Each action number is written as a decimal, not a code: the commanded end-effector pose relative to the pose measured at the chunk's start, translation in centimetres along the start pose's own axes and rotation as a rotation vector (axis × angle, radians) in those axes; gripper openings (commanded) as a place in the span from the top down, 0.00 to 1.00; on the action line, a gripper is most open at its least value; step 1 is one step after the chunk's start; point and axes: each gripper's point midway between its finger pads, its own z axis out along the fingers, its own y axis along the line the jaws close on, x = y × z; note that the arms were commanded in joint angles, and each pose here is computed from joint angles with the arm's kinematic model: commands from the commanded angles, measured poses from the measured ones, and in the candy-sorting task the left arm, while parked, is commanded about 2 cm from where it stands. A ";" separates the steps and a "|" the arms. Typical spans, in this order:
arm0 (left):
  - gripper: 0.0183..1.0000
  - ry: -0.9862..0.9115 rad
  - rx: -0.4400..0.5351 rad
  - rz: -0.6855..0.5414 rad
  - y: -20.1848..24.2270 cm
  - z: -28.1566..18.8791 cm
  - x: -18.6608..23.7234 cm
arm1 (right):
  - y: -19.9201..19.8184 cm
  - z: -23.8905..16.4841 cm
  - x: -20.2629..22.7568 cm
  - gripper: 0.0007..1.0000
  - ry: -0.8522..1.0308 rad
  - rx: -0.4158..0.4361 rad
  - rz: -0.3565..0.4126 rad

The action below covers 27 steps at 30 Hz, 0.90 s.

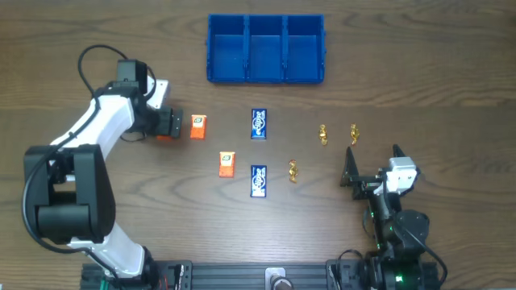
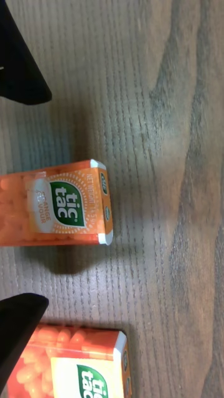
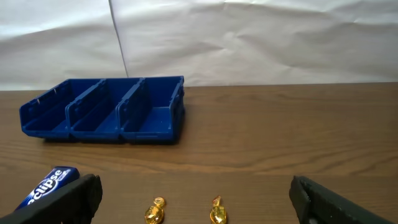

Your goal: Sort Candies Into Trays

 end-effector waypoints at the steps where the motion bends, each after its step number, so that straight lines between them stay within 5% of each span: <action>1: 0.04 0.000 -0.022 0.024 0.2 0.1 -0.3 | -0.1 0.0 0.1 0.00 0.001 0.004 -0.012; 15: 0.35 0.023 -0.019 -0.004 0.2 1.0 0.0 | -0.1 0.0 0.1 0.00 0.001 0.004 -0.012; 27: 0.39 0.020 -0.018 -0.006 0.0 1.3 -0.1 | -0.1 0.0 0.1 0.00 0.001 0.004 -0.012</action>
